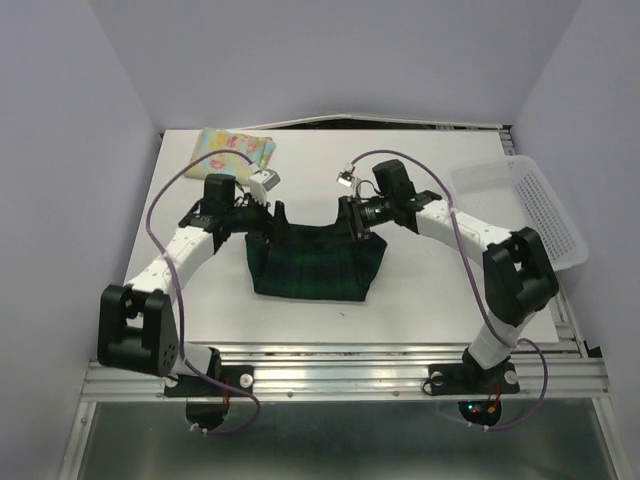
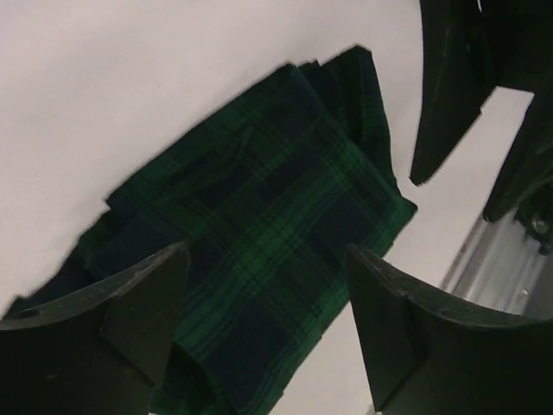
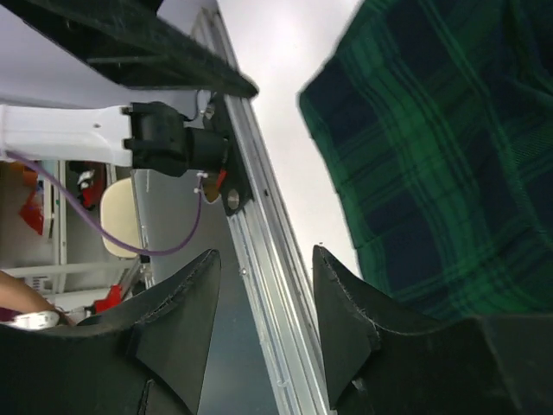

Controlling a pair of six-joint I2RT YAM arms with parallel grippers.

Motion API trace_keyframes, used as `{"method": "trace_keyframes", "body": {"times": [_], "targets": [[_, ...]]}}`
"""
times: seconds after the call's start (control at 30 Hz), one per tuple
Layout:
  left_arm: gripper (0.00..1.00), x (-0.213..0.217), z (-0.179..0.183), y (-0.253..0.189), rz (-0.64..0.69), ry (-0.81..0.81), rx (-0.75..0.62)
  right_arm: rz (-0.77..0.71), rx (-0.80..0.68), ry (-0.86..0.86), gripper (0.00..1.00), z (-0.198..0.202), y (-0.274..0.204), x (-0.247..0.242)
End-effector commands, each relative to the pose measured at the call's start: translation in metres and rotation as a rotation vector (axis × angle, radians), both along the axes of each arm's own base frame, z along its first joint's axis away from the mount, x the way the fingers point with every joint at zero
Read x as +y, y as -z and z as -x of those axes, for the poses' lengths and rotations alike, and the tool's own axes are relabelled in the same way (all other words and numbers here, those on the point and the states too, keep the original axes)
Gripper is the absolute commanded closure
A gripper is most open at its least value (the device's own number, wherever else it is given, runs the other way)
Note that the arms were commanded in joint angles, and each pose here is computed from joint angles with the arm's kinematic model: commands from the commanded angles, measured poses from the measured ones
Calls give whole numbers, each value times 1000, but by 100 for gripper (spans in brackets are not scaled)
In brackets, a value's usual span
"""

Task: Fold and stack the skirts
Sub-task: Fold the skirt

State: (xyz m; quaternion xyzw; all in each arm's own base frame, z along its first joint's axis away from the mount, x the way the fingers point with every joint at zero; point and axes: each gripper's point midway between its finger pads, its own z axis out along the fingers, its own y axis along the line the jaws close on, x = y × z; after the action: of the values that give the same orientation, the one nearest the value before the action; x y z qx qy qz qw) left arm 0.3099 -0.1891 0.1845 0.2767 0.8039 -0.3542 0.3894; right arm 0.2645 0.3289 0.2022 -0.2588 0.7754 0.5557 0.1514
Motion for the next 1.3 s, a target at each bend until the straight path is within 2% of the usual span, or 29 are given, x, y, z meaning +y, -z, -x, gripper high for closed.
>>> {"method": "trace_keyframes", "body": {"times": [0.0,0.07,0.13,0.17,0.23,0.27,0.4,0.5,0.63,0.7,0.73,0.77,0.8,0.87,0.9,0.93,1.0,1.1,1.13,1.17,1.23,1.27], "targets": [[21,-18,39,41,234,37,427,-17,47,51,48,-28,30,5],[23,-15,25,53,256,-1,436,11,80,66,47,-33,52,6],[26,-9,10,77,272,-70,515,75,79,92,47,-43,88,5],[32,-5,0,98,255,-109,551,95,41,84,48,-46,101,4],[36,-2,-19,106,260,-136,558,211,58,130,48,-55,139,-5],[37,-1,-23,123,239,-155,589,237,39,135,48,-62,149,-11],[43,0,-50,145,205,-197,590,427,1,184,48,-92,194,-36],[45,-3,-64,138,213,-191,557,487,-44,204,48,-118,204,-48],[44,-3,-82,88,235,-173,424,488,-145,210,49,-144,175,-48],[44,4,-84,39,256,-178,333,435,-202,217,48,-151,133,-42],[44,9,-80,29,262,-184,307,413,-225,219,47,-152,116,-40],[44,14,-74,-5,280,-183,214,394,-253,225,46,-154,100,-39],[44,26,-68,-13,287,-206,186,374,-316,226,44,-149,70,-30],[44,35,-55,-47,302,-216,88,382,-418,224,42,-145,44,-21],[37,40,-49,-52,285,-207,55,415,-485,262,41,-145,29,-21],[2,57,-60,-48,241,-336,46,431,-520,272,41,-142,23,-16],[2,73,-48,-45,237,-426,102,476,-584,285,37,-129,17,6],[2,85,-33,-27,222,-526,188,466,-557,291,35,-107,17,40],[2,88,-30,-23,218,-550,200,478,-580,336,34,-113,10,47],[2,98,-24,-18,227,-594,193,516,-563,360,34,-116,22,54],[2,110,-21,-16,288,-676,207,573,-581,403,33,-117,25,72],[2,116,-18,-8,300,-713,212,574,-601,444,30,-125,9,78]]}}
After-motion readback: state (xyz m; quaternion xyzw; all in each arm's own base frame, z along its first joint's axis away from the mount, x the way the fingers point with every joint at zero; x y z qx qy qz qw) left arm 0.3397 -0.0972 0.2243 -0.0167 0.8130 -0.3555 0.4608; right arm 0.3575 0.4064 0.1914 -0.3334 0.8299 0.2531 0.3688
